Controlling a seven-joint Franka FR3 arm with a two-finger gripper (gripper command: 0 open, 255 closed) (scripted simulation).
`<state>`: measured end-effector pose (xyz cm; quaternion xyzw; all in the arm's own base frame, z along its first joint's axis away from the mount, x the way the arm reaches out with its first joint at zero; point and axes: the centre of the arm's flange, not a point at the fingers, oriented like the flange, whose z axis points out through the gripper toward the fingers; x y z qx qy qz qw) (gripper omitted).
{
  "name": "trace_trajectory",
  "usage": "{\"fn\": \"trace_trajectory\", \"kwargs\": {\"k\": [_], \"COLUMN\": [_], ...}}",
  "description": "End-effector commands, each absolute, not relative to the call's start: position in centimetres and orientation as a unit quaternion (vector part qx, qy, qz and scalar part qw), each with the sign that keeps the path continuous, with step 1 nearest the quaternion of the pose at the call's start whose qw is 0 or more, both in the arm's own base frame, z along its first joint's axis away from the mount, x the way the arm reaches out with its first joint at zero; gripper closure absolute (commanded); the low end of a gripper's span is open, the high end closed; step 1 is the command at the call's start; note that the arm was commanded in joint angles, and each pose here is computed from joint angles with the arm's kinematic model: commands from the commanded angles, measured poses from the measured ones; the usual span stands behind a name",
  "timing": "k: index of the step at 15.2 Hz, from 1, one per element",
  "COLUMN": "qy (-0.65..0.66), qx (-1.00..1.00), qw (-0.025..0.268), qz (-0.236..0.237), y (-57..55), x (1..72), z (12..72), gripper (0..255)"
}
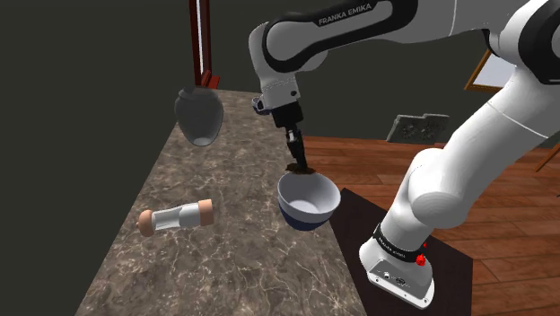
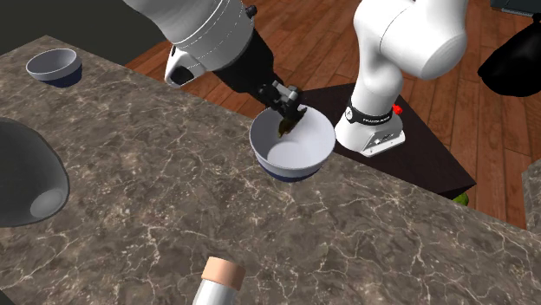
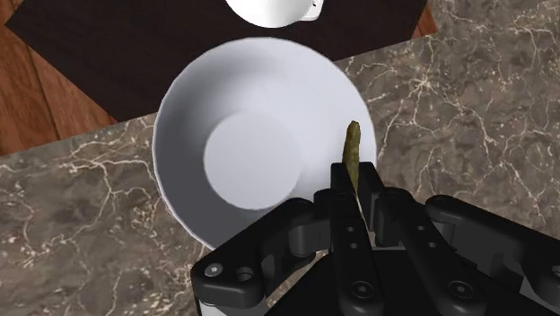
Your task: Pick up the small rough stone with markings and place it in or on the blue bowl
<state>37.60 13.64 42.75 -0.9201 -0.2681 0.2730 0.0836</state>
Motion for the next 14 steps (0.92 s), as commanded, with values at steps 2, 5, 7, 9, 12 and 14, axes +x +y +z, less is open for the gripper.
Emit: {"fn": "trace_trajectory", "kwargs": {"k": [2,5,7,9,12,14], "qy": [-0.269,-0.269,-0.269,-0.269,-0.269,-0.269], "qx": [-0.920,-0.920,-0.920,-0.920,-0.920,-0.920], "qw": [0.084,0.084,0.084,0.084,0.084,0.084], "qz": [0.273,0.273,0.273,0.273,0.273,0.273], "y": [10.3,10.3,10.3,10.3,10.3,10.3], "x": [36.3,36.3,36.3,36.3,36.3,36.3], "z": [42.4,40.8,39.8,38.7,37.1,36.1], "gripper": [255,255,255,255,255,255]}}
